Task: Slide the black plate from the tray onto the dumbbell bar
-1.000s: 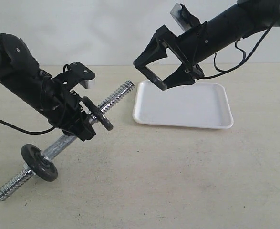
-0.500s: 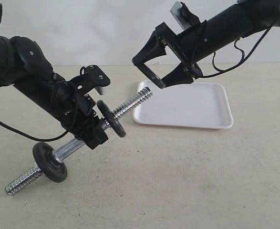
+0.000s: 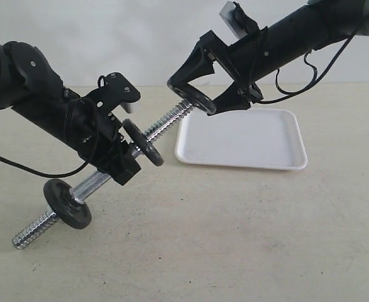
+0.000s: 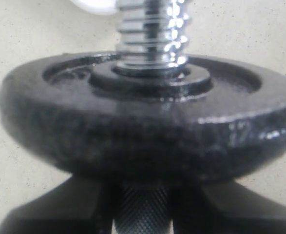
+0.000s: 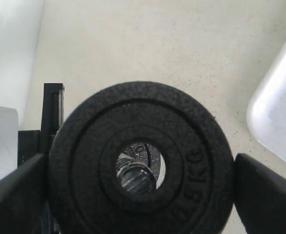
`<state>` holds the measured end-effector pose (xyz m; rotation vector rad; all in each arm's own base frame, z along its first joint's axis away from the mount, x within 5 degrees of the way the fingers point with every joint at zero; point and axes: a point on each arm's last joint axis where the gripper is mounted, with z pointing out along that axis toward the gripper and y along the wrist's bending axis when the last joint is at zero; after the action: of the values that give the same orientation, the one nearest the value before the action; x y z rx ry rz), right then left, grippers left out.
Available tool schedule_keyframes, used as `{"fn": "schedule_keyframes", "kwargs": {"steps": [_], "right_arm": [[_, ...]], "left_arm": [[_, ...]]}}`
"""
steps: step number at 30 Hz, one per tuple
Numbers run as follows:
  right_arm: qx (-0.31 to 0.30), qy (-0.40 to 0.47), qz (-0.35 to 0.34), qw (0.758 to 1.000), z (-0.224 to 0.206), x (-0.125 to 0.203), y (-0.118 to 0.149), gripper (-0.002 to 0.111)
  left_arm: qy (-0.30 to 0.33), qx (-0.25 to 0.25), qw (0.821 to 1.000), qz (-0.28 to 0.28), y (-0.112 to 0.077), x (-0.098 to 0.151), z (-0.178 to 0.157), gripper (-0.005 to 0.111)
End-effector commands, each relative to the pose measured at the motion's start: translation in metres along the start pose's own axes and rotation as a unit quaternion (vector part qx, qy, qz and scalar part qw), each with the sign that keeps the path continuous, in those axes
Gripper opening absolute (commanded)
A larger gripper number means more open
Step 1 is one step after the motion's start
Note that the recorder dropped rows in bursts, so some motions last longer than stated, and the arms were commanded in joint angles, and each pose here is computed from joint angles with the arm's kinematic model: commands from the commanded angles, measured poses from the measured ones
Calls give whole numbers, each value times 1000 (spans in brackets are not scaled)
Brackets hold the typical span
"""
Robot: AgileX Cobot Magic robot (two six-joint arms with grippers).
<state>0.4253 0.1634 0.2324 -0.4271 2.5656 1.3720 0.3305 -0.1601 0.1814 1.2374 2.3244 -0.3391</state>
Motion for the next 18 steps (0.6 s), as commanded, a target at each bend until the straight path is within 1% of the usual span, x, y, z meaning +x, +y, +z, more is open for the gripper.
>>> {"fn": "schedule_keyframes", "kwargs": {"steps": [1,15,18], "right_arm": [[-32,4,-13,999,4,1,18,3],[-32,5,-12,999,4,1,19,3],[-32,5,-12,999,4,1,19,3]], "left_arm": [[-77,-45,996,-14,5,-25,-28,4],[-75,-47,996,-12,6,-24,-29,4],[-73,-47,996,-22,9,-22,-30,4]]}}
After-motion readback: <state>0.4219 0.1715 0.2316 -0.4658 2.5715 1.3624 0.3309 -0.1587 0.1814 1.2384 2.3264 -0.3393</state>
